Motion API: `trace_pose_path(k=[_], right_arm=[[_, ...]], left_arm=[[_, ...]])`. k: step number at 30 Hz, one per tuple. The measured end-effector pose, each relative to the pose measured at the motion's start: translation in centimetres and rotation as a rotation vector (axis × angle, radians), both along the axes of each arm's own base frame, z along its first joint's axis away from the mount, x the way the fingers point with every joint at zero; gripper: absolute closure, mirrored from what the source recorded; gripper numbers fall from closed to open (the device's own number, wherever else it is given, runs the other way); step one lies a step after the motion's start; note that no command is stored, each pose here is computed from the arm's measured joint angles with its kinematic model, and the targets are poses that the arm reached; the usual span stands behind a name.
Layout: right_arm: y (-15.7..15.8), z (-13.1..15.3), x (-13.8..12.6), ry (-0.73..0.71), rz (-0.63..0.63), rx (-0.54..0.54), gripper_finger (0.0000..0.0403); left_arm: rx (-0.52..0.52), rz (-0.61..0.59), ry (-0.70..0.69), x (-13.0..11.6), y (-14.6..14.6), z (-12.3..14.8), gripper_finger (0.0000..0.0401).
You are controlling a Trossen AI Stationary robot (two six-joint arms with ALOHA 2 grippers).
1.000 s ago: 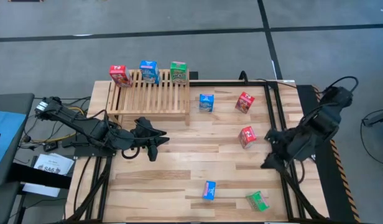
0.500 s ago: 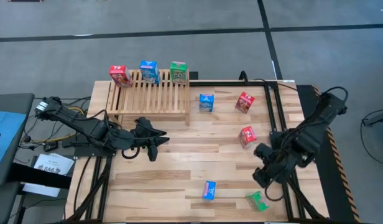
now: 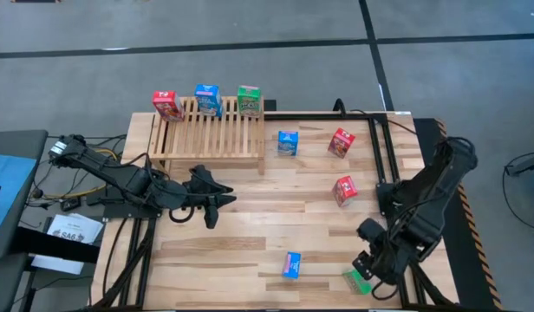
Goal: Stack cereal on shelf
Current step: Put the bottom green cereal box on the shelf aligned with the green cereal box
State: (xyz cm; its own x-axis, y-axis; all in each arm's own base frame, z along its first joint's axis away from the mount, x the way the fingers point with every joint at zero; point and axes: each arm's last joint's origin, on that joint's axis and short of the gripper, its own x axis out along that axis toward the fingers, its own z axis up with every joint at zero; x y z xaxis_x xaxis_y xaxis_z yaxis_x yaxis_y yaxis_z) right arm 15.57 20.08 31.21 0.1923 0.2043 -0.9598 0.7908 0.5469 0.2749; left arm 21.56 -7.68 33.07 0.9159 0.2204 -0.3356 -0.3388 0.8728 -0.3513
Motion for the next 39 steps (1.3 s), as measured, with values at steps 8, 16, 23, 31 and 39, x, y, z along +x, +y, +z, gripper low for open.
trace_pose_path(k=[8, 16, 23, 31, 39], right_arm=[[2.0, -1.5, 0.5, 0.014, 0.011, -0.004, 0.0142], [3.2, -2.8, 1.3, 0.036, 0.021, 0.007, 0.0142], [4.0, -3.5, 1.6, 0.039, 0.028, 0.010, 0.0142], [4.0, -3.4, 1.6, 0.033, 0.028, 0.016, 0.0142], [4.0, -3.4, 1.6, 0.033, 0.028, 0.013, 0.0142]], left_arm=[[0.000, 0.000, 0.000, 0.0, 0.0, 0.0, 0.0263], [0.000, 0.000, 0.000, 0.0, 0.0, 0.0, 0.0263], [0.000, 0.001, -0.001, 0.0, 0.0, 0.0, 0.0263], [0.000, 0.001, -0.001, 0.0, 0.0, 0.0, 0.0263], [0.001, 0.001, 0.000, 0.0, 0.0, 0.0, 0.0263]])
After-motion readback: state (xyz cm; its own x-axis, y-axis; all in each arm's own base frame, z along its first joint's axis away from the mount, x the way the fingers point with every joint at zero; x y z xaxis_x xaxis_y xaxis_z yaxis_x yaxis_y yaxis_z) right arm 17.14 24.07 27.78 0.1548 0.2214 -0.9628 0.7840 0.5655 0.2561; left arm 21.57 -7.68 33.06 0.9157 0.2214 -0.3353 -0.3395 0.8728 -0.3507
